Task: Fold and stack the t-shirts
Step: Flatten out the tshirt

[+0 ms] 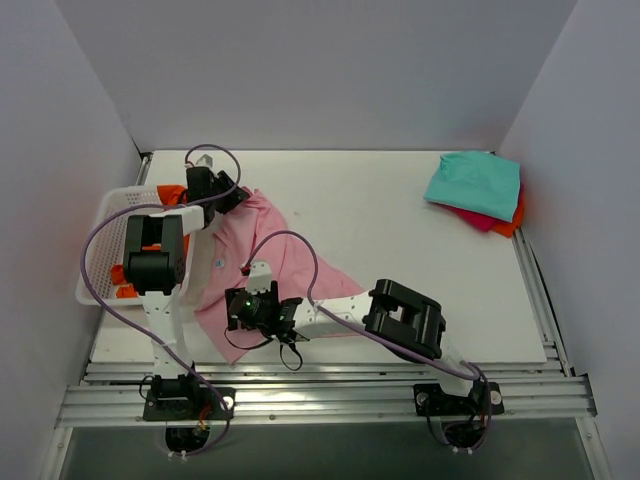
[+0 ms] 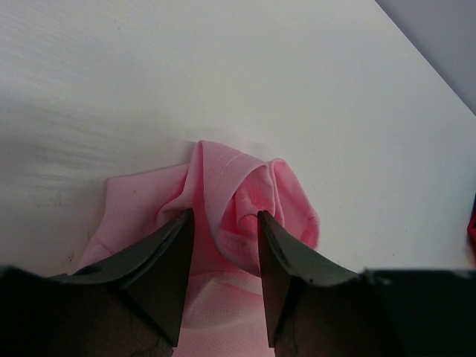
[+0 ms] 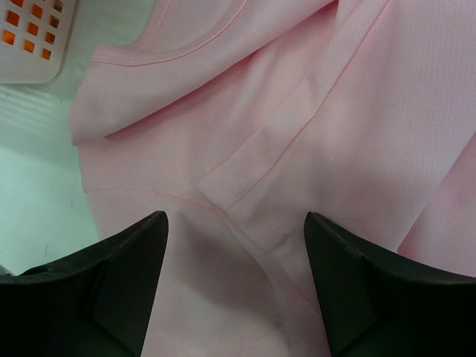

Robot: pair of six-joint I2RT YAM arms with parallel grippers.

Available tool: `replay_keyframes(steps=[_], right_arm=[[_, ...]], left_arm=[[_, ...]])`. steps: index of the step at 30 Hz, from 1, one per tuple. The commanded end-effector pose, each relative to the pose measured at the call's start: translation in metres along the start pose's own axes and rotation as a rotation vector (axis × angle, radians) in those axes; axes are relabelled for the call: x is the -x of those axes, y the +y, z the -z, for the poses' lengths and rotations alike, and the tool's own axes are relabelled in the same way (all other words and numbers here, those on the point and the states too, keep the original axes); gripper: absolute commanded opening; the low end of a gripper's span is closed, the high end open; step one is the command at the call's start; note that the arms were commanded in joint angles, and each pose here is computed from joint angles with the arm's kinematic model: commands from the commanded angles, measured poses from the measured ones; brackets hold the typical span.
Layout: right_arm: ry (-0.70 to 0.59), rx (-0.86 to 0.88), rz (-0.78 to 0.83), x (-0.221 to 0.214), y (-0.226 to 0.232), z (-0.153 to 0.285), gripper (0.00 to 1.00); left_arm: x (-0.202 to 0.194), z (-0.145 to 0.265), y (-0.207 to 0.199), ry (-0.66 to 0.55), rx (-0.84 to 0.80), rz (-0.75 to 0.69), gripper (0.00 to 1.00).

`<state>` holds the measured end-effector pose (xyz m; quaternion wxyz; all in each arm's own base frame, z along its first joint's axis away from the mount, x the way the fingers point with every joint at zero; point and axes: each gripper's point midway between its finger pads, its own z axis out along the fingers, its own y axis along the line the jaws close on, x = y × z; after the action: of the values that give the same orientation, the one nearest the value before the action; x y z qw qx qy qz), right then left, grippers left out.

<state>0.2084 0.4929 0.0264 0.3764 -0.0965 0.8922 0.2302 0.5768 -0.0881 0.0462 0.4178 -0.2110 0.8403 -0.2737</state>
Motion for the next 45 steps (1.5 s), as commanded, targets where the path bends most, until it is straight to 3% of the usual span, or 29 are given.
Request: replay_keyframes(steps=[1,4,6,7,11,19,27,33,37,45], right_arm=[[0.008,-0.051,-0.006,-0.008,-0.014,-0.009,0.70],[0.006,-0.058,0.004,-0.008,-0.015,-0.008,0.66],[0.011,-0.065,0.005,-0.009,-0.017,-0.009,0.53],[0.014,-0.069,0.007,-0.010,-0.019,-0.009,0.41],[0.038,-0.095,0.015,-0.017,-0.026,-0.013,0.19],[0.064,-0.124,0.020,-0.025,-0.035,-0.018,0.01],[0.031,-0.153,0.021,-0.010,-0.040,-0.007,0.00],[-0.112,-0.260,0.041,0.056,-0.052,0.043,0.00],[-0.230,-0.288,0.030,0.117,-0.061,0.091,0.00],[-0.383,-0.322,-0.013,0.178,-0.080,0.165,0.00]], left_arm=[[0.011,0.003,-0.012,-0.036,-0.049,-0.015,0.48],[0.011,0.003,-0.012,-0.036,-0.052,-0.015,0.47],[0.011,0.003,-0.012,-0.035,-0.053,-0.015,0.47],[0.011,0.003,-0.013,-0.033,-0.055,-0.015,0.47],[0.011,0.003,-0.013,-0.033,-0.057,-0.016,0.47],[0.011,0.004,-0.012,-0.036,-0.062,-0.014,0.47],[0.012,0.004,-0.013,-0.040,-0.065,-0.016,0.47],[0.022,0.020,-0.024,-0.059,-0.068,-0.031,0.41],[0.046,0.055,-0.060,-0.122,-0.120,-0.076,0.42],[0.048,0.100,-0.095,-0.133,-0.108,-0.142,0.42]])
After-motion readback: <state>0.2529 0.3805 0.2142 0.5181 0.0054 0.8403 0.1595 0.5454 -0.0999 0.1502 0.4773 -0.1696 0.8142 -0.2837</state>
